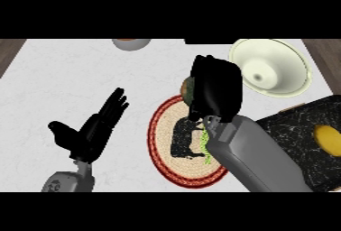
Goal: Pick the squash from the placemat and place it in the bowl
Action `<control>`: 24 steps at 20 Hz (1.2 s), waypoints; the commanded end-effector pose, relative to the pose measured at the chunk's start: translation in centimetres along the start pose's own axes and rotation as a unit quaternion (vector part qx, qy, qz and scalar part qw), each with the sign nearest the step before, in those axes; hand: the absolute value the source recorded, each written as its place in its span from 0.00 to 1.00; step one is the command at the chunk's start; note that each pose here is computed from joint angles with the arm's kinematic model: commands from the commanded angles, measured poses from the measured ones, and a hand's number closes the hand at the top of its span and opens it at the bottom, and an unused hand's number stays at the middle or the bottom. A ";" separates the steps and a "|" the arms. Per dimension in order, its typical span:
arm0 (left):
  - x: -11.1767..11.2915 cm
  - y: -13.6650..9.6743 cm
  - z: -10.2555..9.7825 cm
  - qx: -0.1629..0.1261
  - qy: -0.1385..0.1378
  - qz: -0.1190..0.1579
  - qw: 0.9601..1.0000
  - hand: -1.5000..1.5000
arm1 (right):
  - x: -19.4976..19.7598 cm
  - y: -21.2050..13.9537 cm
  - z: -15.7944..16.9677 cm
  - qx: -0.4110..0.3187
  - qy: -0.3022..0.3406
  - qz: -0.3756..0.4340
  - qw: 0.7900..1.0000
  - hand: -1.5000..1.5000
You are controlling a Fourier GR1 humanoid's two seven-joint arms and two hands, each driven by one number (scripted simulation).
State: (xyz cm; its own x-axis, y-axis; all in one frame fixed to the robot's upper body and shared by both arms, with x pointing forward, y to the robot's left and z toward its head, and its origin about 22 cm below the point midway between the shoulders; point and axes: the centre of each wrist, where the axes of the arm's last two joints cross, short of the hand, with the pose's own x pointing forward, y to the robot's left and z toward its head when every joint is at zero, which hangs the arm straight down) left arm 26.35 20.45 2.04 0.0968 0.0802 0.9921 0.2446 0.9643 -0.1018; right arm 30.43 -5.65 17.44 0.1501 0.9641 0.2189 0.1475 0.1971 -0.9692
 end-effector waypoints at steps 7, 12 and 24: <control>-0.3 -0.3 1.1 0.000 0.000 0.004 1.000 0.50 | -1.4 -6.8 -2.3 -0.058 0.071 -0.003 0.996 1.00; 0.4 -0.1 -0.7 -0.007 -0.004 -0.008 1.000 0.50 | -4.1 -8.2 -6.3 -0.088 0.091 -0.012 0.992 1.00; 1.0 0.0 -1.5 -0.008 -0.004 -0.004 1.000 0.50 | -13.6 -5.4 -14.1 -0.100 0.118 -0.037 0.987 1.00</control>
State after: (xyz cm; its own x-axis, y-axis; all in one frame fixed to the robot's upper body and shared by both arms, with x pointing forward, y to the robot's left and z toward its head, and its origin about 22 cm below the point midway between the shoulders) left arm 26.65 19.84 2.48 0.0813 0.0744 0.9939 0.2590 0.9614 -0.0932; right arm 39.55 -18.70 22.51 0.3306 0.8870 0.3225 0.3382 0.2076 -0.9179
